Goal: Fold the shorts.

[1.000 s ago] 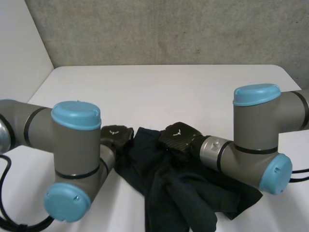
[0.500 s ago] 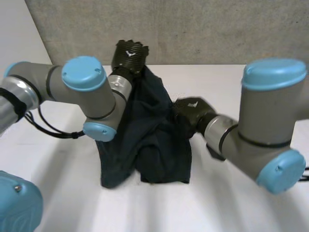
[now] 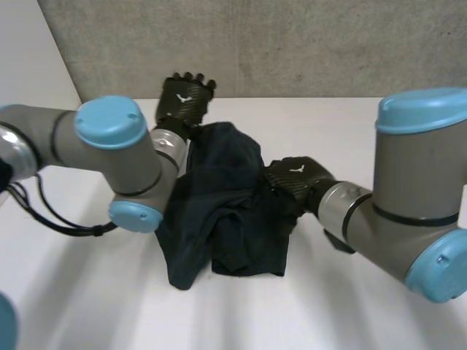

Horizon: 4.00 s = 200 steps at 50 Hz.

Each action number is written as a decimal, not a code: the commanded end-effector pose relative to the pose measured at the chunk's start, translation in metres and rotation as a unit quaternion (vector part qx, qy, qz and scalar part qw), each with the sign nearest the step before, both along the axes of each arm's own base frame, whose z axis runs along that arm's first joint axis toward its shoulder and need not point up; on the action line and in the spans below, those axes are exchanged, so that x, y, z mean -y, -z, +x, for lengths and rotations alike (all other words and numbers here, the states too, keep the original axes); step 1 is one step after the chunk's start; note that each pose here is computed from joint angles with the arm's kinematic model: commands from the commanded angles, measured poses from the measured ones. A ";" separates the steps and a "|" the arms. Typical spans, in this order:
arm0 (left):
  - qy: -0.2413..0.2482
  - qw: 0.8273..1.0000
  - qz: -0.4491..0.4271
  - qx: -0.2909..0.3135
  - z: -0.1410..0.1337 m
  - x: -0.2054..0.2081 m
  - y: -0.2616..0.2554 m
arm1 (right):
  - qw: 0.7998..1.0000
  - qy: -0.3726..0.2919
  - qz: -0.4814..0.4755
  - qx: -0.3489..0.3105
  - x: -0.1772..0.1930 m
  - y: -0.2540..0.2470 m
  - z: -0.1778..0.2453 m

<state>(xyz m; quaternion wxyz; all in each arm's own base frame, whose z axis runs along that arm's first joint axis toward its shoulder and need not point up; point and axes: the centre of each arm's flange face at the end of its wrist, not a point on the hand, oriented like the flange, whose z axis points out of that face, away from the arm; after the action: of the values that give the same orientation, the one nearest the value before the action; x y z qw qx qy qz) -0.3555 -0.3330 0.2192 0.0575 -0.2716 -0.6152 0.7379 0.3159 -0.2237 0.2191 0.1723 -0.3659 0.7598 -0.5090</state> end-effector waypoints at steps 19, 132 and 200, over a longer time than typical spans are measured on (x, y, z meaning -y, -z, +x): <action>-0.122 0.959 0.256 -0.030 0.110 -0.022 0.010 | 0.958 -0.123 -0.260 0.003 0.078 0.000 0.058; -0.058 0.986 0.059 0.147 0.098 -0.097 0.018 | 0.990 -0.031 -0.133 -0.018 0.015 0.022 0.001; -0.086 0.990 0.061 0.091 0.119 -0.100 -0.001 | 0.991 0.103 0.077 0.041 -0.074 0.083 -0.016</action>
<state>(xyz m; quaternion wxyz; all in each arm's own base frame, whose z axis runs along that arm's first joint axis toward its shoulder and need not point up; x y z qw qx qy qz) -0.2366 -0.2324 0.2200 -0.0464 -0.2797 -0.6827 0.6735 0.2948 -0.1463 0.1510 0.1918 -0.2382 0.8254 -0.4745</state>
